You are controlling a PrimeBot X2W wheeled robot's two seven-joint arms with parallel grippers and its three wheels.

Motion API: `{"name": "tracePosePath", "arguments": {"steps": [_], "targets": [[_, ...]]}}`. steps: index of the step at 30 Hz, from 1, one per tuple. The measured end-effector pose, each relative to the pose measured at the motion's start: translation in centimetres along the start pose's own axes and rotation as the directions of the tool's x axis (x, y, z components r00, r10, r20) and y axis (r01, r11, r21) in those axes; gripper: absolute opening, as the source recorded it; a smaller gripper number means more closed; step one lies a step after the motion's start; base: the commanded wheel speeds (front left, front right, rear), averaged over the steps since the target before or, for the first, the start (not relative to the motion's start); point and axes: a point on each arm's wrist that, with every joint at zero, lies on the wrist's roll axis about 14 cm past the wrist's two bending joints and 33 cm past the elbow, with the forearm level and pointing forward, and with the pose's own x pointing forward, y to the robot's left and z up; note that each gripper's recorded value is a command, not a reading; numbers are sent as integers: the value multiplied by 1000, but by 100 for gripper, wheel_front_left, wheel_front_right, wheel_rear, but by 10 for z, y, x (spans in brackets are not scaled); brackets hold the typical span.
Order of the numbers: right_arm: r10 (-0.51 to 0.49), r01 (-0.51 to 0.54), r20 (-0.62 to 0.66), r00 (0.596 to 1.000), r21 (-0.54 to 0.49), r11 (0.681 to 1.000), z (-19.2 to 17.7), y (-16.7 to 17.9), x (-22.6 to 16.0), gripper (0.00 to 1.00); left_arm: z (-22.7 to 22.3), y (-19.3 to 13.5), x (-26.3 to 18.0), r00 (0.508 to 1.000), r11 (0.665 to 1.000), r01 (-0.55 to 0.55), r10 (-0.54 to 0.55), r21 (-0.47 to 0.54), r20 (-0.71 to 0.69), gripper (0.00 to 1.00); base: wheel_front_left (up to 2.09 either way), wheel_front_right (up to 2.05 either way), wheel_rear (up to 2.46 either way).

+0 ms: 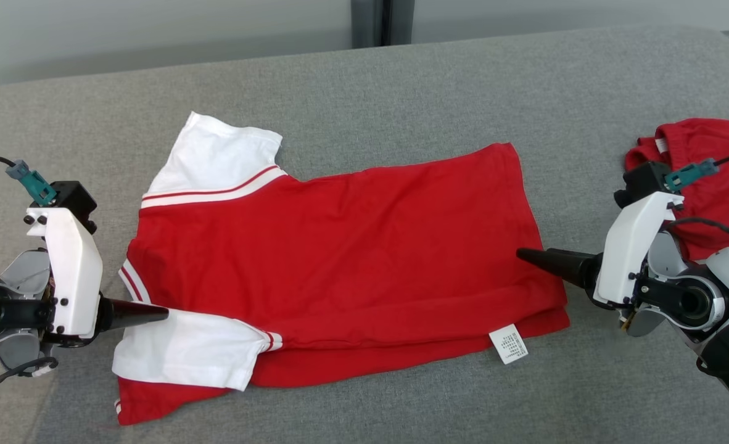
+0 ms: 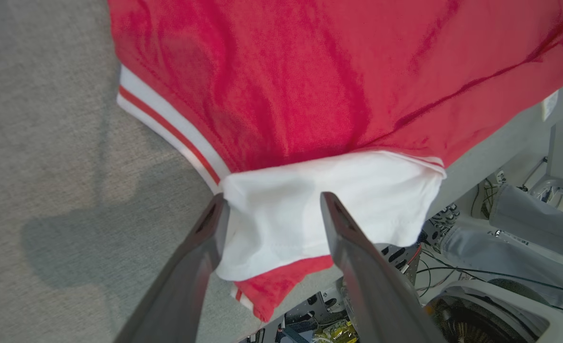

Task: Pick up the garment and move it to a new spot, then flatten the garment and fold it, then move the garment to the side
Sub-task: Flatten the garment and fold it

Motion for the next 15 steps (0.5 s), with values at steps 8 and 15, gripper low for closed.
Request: {"name": "tracePosePath", "arguments": {"steps": [8, 15], "targets": [[56, -53, 272, 961, -18, 998, 34, 24, -23, 100, 18, -10, -20, 985, 999, -16, 10, 38, 171, 100, 0, 0, 0], [82, -51, 516, 853, -72, 996, 50, 37, -61, 100, 36, -27, -47, 899, 996, -33, -8, 86, 437, 100, 0, 0, 0]]}}
